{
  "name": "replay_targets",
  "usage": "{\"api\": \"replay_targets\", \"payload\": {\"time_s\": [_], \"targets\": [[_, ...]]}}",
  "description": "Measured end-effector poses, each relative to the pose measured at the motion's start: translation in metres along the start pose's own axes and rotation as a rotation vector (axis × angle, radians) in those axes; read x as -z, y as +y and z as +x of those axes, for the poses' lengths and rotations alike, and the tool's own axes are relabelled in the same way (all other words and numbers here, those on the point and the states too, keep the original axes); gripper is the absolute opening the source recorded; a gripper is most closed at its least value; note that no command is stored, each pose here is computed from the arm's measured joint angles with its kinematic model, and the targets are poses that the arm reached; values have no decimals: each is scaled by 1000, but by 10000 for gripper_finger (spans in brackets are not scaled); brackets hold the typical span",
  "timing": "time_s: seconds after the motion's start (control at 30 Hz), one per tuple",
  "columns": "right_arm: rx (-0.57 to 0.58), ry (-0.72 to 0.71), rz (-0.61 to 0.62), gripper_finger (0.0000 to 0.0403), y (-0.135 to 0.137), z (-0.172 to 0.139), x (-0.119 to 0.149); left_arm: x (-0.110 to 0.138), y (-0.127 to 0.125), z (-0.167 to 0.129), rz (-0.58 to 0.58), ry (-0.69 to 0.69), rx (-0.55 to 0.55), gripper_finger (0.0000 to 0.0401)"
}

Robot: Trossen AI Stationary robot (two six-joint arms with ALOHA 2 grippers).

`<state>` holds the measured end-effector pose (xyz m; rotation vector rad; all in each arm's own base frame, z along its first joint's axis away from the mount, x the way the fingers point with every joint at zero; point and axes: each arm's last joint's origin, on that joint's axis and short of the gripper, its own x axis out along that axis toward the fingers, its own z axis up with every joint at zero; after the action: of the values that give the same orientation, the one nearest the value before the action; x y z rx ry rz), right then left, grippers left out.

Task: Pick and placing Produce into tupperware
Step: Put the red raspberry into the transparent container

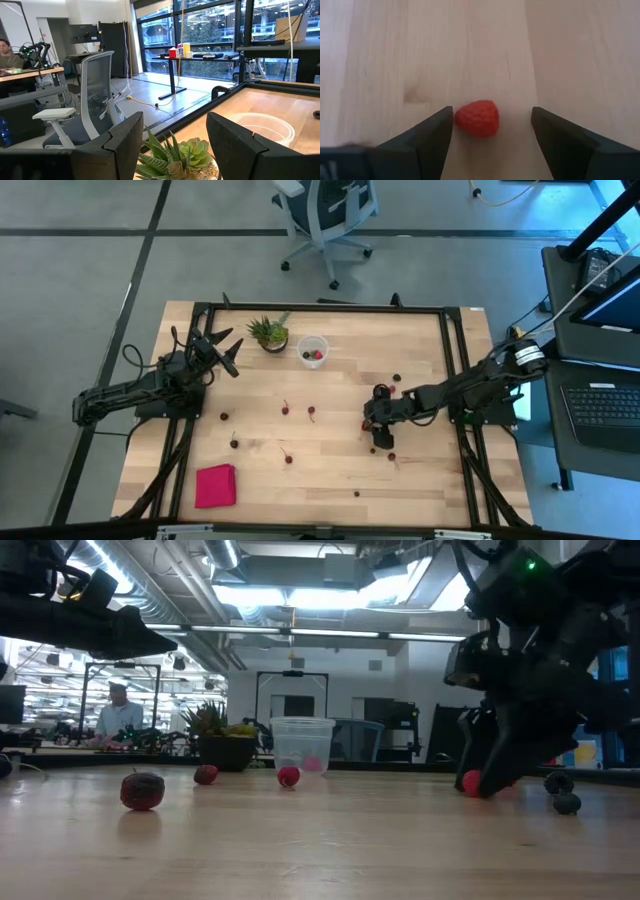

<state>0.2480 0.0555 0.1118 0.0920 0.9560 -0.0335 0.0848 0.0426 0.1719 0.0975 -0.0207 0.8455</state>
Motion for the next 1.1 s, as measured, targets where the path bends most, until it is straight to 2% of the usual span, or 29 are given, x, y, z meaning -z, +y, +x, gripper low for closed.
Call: {"api": "replay_targets", "payload": {"time_s": [0.17,0.53,0.63,0.87,1.1], "targets": [[11,8,19,255,0,5,1,0,0,0,0,0,0,212],[7,8,1,121,-1,4,-1,0,0,0,1,0,0,212],[-5,7,-13,115,-2,4,-9,0,0,0,1,0,0,212],[25,-64,-66,114,-15,-4,-56,0,0,0,1,0,0,212],[113,-161,-177,114,-44,-31,-124,0,0,0,2,0,0,212]]}}
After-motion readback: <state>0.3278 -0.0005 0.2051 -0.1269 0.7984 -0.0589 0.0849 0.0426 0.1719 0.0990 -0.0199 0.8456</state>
